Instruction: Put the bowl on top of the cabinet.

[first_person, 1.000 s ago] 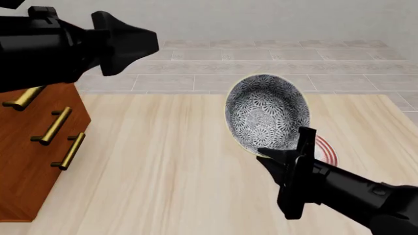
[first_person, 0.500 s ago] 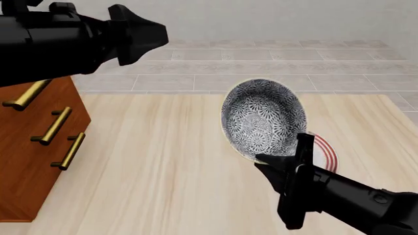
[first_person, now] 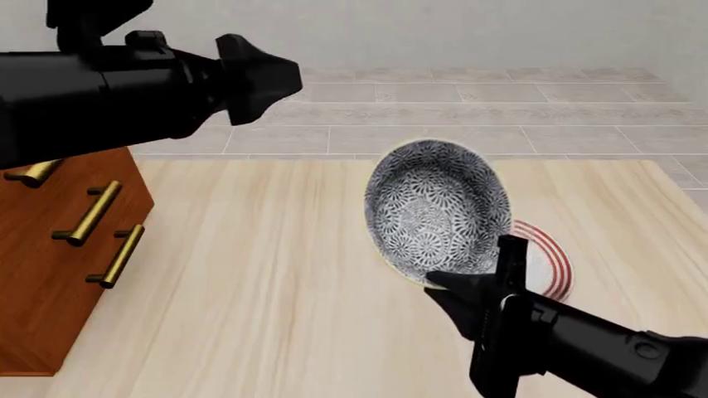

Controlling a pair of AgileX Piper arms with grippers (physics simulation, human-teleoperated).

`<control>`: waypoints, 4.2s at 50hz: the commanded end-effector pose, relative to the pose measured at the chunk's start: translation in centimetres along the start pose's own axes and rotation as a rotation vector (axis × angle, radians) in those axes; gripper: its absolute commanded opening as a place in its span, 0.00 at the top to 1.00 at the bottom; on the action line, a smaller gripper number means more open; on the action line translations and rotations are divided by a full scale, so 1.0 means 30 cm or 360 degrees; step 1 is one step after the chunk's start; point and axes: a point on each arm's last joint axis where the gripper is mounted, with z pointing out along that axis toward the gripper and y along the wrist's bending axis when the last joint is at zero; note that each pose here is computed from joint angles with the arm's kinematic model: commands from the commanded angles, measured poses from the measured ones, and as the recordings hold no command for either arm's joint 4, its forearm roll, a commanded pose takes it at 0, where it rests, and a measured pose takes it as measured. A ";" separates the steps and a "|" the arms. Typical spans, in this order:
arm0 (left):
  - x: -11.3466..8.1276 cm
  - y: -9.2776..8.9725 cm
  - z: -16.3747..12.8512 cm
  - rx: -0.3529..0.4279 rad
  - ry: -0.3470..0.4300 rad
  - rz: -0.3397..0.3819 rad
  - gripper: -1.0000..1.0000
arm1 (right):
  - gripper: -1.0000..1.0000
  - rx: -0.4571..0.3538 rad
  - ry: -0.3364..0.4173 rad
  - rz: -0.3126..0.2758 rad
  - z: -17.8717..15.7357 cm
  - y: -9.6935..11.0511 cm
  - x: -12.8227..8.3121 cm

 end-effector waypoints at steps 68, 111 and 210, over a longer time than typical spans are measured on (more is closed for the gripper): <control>0.174 0.023 0.169 0.0017 0.0165 0.0027 0.00 | 1.00 -0.0010 -0.0059 -0.0082 -0.019 0.003 -0.024; 0.235 0.029 0.241 0.0024 0.0214 0.0042 0.00 | 1.00 -0.0010 -0.0059 -0.0082 -0.019 0.003 -0.024; 0.371 0.049 0.412 0.0015 0.0323 0.0066 0.00 | 1.00 -0.0010 -0.0059 -0.0082 -0.019 0.003 -0.024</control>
